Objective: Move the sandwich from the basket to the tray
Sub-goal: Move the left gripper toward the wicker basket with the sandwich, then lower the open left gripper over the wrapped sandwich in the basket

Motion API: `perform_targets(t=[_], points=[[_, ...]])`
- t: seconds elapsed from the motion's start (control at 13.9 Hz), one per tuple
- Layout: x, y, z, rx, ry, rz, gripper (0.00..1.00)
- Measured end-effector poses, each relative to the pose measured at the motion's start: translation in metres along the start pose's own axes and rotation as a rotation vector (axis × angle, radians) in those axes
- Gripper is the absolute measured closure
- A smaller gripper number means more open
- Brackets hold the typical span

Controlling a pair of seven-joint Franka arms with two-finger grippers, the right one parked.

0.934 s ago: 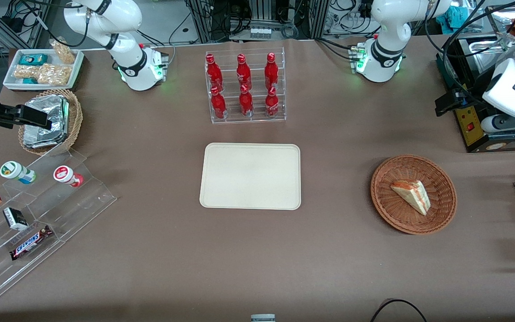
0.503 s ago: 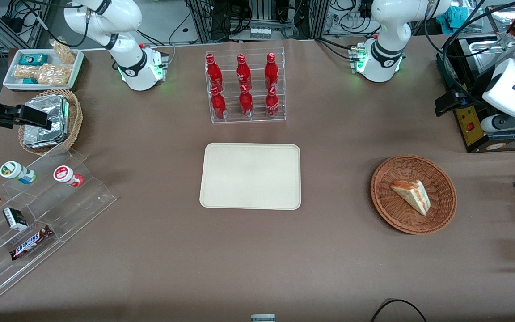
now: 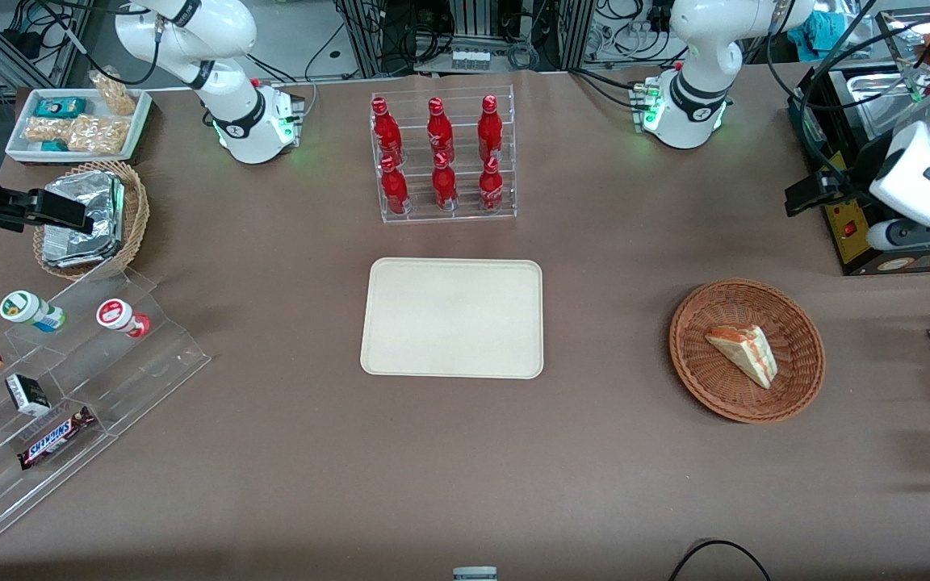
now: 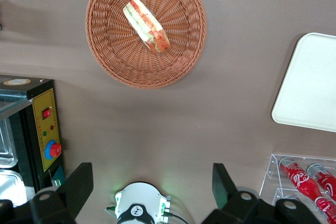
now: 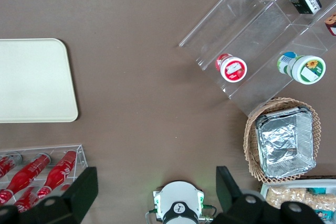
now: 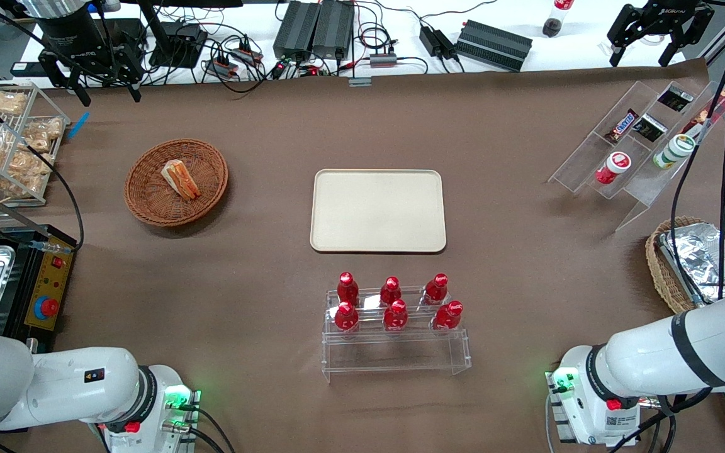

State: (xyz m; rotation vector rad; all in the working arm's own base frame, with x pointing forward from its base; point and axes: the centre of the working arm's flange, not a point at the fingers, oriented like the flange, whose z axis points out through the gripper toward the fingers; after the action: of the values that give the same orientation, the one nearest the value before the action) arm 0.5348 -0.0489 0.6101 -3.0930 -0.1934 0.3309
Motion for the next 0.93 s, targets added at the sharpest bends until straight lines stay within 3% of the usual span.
perform_targets(t=[0.43, 0.93], points=[[0.017, -0.021, 0.05, 0.014, -0.103, -0.109, 0.0], [0.055, -0.09, 0.196, -0.035, -0.036, -0.227, 0.0]])
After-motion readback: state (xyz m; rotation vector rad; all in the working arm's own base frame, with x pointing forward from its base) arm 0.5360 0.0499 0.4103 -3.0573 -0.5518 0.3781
